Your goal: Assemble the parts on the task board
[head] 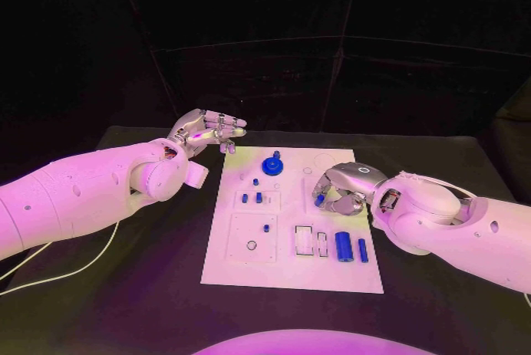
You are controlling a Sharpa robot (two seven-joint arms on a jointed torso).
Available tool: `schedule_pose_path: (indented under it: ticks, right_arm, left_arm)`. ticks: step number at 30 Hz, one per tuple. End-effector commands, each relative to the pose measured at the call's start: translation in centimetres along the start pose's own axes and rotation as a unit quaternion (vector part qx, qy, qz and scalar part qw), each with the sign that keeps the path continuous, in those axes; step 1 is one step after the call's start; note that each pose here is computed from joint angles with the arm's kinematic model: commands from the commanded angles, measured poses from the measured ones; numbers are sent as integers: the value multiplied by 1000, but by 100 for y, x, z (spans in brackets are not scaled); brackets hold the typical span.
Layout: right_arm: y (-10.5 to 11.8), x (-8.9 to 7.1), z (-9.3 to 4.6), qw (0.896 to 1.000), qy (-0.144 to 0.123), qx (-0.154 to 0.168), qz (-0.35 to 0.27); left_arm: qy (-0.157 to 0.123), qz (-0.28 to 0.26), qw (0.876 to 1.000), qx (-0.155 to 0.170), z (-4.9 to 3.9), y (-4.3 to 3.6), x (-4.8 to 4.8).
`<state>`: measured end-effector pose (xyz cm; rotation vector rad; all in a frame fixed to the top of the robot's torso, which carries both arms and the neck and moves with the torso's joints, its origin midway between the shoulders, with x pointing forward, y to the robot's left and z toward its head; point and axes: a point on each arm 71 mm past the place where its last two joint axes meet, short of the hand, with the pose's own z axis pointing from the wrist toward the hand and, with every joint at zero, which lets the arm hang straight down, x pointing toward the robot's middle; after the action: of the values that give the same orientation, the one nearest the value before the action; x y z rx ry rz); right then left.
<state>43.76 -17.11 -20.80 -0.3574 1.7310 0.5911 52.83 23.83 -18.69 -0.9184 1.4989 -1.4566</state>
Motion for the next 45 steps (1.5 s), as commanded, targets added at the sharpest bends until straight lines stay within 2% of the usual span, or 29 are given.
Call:
schedule_pose_path:
  ticks: [1,6,11,19,25,29,33,41,45]
  right_arm:
    - [7,5,6,1000,9,0,-1]
    - [-6,7,12,1000,9,5,-6]
    - [0,-21,17,1000,-11,3,-9]
    - [79,-83,-8,999,-50,-21,3]
    - [125,-175,-72,997,-61,-30,47]
    - [209,-254,-111,992,-63,-47,101]
    - [348,-287,-119,987,-61,-71,131]
    - [736,-237,122,979,-41,-132,152]
    - [901,-181,194,976,-32,-154,152]
  left_arm:
    - [6,-4,1000,1,6,-9,13]
    - [6,-5,1000,1,7,-7,14]
    - [6,-4,1000,0,6,-6,11]
    - [5,-4,1000,0,4,-3,7]
    - [5,-4,1000,-1,8,2,7]
    - [5,-4,1000,-1,10,5,8]
    - [5,-4,1000,-1,11,6,10]
    - [8,-5,1000,-1,23,5,37]
    - [9,-6,1000,0,29,4,52]
